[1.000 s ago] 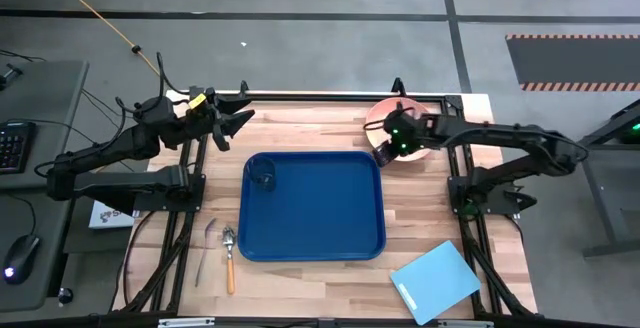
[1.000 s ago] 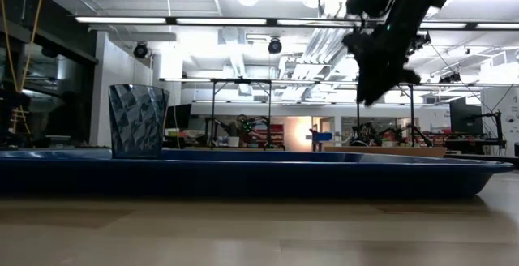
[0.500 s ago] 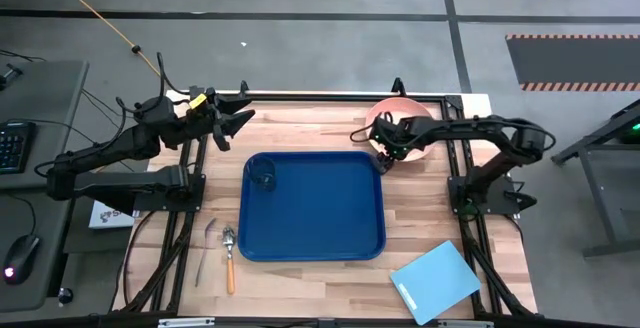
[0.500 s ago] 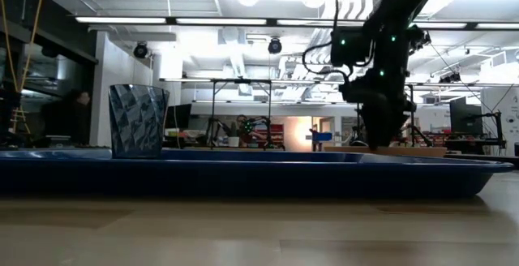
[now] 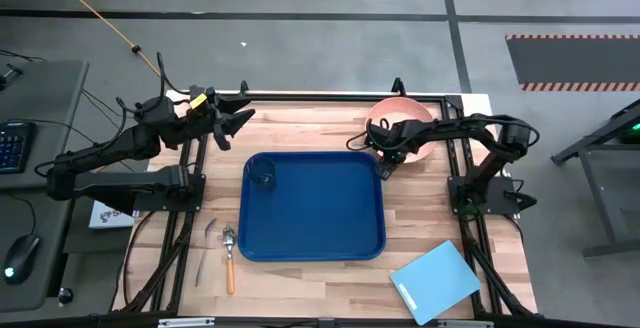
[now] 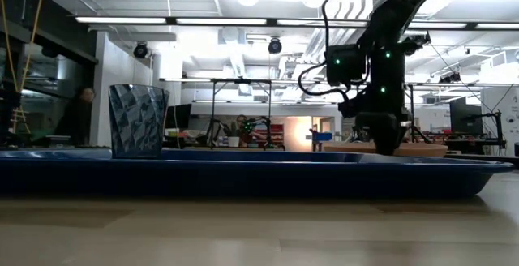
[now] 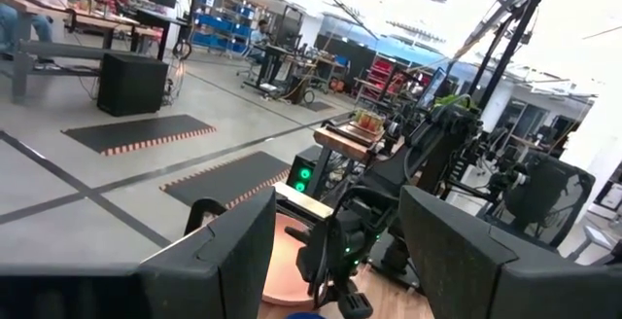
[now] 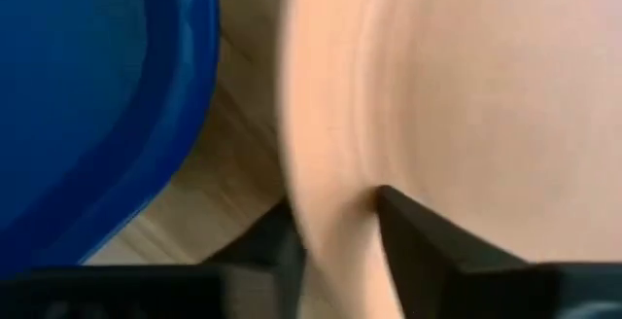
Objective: Pick and place plate/cup/fork/spoon on tray
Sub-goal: Put the orange plate on the blue serving tray to the bottom right of the cup
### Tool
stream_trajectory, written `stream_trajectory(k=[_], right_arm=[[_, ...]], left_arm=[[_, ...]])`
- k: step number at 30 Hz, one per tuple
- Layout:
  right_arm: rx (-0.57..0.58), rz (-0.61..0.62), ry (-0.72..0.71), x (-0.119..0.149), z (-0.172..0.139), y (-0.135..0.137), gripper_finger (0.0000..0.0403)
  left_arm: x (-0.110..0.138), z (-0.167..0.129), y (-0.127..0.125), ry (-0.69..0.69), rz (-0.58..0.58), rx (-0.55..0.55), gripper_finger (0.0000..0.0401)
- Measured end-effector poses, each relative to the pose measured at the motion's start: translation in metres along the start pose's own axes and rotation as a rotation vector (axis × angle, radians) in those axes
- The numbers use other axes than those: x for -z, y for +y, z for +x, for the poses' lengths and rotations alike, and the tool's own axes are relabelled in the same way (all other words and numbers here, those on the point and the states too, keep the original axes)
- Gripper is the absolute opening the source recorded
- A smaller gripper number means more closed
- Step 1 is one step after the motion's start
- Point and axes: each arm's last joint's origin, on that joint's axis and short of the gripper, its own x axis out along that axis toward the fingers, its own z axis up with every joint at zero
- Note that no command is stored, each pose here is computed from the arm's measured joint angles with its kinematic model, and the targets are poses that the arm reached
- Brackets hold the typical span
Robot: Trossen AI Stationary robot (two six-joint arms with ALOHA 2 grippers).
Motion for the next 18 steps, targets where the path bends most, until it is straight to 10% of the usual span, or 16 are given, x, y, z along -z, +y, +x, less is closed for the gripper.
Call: stream_trajectory(k=[8, 13, 18], right_arm=[[0.074, -0.051, -0.044, 0.012, -0.047, -0.012, 0.0007], [-0.108, -0.107, -0.309, 0.010, -0.110, 0.000, 0.0003], [-0.272, -0.417, -0.465, 0.009, -0.151, 0.047, 0.0002]], left_arm=[[-0.002, 0.000, 0.000, -0.025, -0.002, -0.016, 0.0211], [-0.002, 0.000, 0.000, -0.028, -0.002, -0.015, 0.0211], [-0.002, 0.000, 0.000, -0.029, -0.002, -0.015, 0.0211]])
